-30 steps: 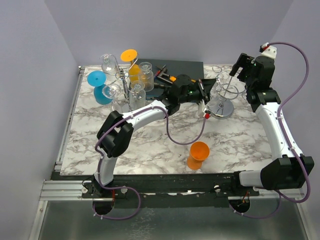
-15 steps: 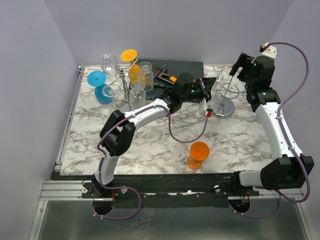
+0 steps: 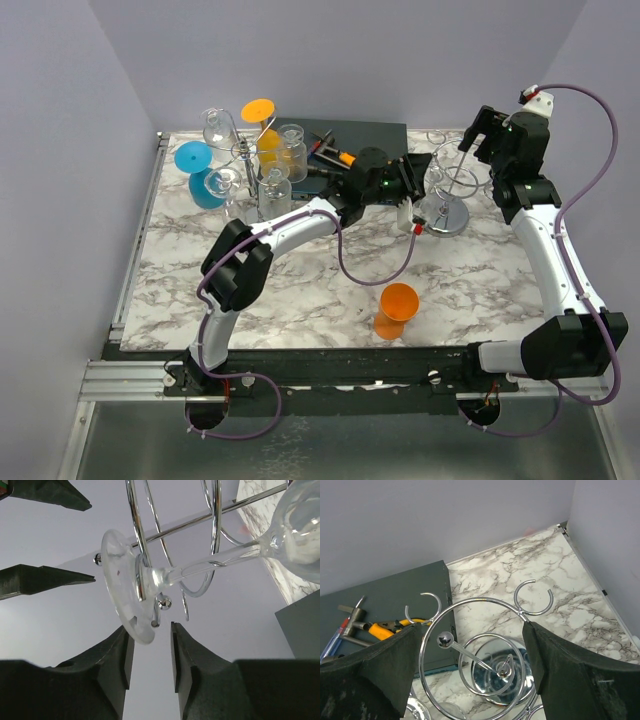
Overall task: Place the wine glass upside down on the wine glass rack
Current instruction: Turn the wine glass upside down at the wine rack.
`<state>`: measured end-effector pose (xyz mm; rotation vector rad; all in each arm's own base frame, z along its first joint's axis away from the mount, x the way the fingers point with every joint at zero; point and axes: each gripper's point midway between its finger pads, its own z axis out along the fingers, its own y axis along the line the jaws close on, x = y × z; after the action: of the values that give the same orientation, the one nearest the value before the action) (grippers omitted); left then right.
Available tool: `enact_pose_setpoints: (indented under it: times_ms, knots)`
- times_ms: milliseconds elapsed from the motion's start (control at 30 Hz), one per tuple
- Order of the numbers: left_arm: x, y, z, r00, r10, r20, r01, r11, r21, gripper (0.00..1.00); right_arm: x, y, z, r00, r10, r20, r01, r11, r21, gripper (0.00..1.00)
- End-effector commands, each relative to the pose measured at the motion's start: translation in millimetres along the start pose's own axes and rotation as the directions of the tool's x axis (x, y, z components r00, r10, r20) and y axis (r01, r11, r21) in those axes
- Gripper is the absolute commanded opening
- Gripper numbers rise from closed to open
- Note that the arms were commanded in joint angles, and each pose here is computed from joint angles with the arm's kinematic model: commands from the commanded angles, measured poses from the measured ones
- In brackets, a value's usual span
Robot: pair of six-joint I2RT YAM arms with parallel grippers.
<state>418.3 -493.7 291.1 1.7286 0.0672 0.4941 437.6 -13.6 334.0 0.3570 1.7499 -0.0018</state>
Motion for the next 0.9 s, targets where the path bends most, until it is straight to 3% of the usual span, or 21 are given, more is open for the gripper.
enact_pose_setpoints:
  times_ms: [0,267,367,400,433,667,867]
  knots:
    - [5,5,2,1.0,0.014,-0.023,-0.014,1.0,0.0,0.42,0,1,5,1.0,0.0,0.002,0.0,1.0,-0.012,0.89]
    - [22,14,-10,0.993,-0.044,-0.109,0.044,0.999,-0.006,0.59,-1,2,7,1.0,-0.006,-0.007,0.006,1.0,-0.009,0.9]
    - [30,16,-18,0.985,-0.083,-0.152,0.082,0.997,-0.009,0.78,-2,1,8,1.0,-0.013,-0.01,0.013,1.0,-0.001,0.92]
    - [32,19,-21,0.981,-0.099,-0.165,0.097,0.995,-0.019,0.92,-2,-1,7,1.0,-0.018,-0.008,0.018,1.0,0.007,0.93]
    - [35,22,-25,0.977,-0.118,-0.177,0.114,0.993,-0.034,0.99,-4,-3,7,1.0,-0.022,-0.004,0.022,1.0,0.015,0.96]
    - [58,43,-57,0.932,-0.244,-0.267,0.231,0.97,-0.083,0.99,-3,-2,12,0.998,-0.049,-0.032,0.049,0.999,0.019,0.99]
    - [64,59,-89,0.868,-0.384,-0.315,0.369,0.923,-0.109,0.99,13,-6,18,0.992,-0.072,-0.1,0.075,0.997,0.033,0.94]
